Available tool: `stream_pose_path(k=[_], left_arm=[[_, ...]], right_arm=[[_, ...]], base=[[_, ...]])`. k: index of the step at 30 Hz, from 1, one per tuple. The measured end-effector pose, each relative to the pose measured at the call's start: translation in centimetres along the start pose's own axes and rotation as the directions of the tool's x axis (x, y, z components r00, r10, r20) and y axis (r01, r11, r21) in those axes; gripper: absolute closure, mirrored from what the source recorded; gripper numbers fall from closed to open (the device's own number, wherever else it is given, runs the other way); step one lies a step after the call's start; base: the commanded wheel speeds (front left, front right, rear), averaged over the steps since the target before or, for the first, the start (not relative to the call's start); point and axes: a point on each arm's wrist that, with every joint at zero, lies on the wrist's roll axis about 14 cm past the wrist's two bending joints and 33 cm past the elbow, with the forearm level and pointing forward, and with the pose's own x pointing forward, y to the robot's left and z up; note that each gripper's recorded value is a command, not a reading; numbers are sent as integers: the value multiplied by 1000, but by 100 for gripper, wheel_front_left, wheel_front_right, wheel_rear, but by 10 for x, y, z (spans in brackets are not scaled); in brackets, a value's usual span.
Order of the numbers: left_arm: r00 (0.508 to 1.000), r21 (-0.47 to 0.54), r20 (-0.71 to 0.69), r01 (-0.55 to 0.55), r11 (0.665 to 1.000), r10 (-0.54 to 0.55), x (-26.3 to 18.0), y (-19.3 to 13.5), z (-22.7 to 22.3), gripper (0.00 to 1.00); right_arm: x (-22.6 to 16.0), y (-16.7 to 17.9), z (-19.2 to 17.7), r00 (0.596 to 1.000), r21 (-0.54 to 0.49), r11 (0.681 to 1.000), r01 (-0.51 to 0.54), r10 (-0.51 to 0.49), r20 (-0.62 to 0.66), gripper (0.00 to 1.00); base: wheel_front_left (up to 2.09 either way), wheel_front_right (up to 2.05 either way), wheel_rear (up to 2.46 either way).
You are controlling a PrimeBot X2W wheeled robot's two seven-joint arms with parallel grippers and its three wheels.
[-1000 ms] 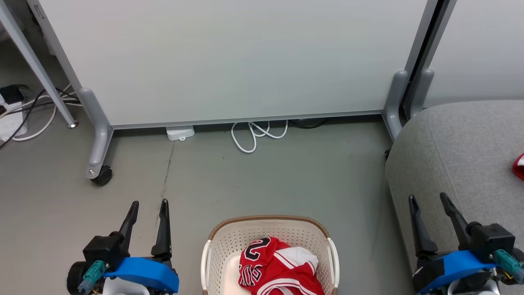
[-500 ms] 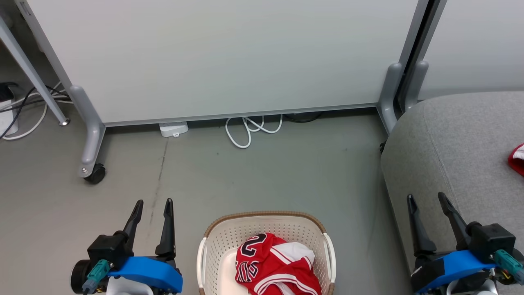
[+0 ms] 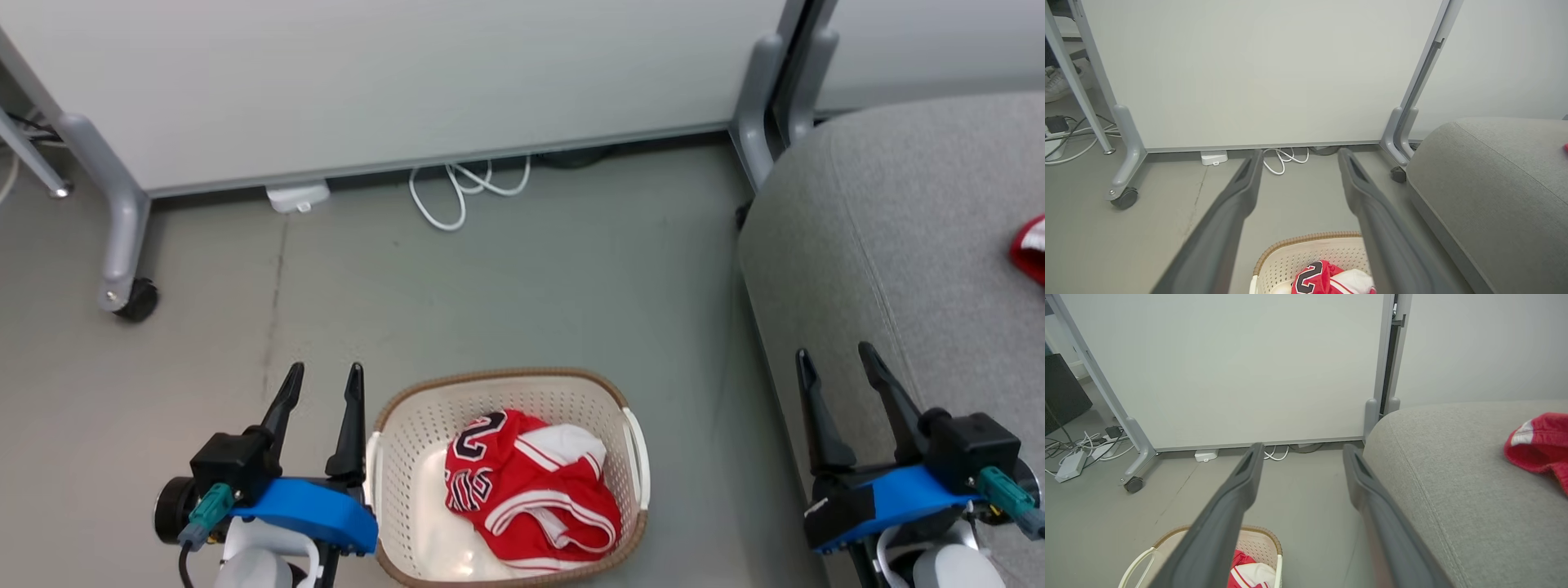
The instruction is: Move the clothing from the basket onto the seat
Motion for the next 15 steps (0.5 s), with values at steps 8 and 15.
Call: stream_pose_path(k=[8,15], left_arm=[[987,3,-140,83,997,-82,36,-17,-47,0],[943,-2,-276,193,981,-186,68,-38,-101,0]], right_arm=[[21,-12,-19,999,4,1000,22,-21,-29,0],[34,-25,-49,996,35,998,53,-50,-74,0]], base=[[0,0,0],[0,0,0]])
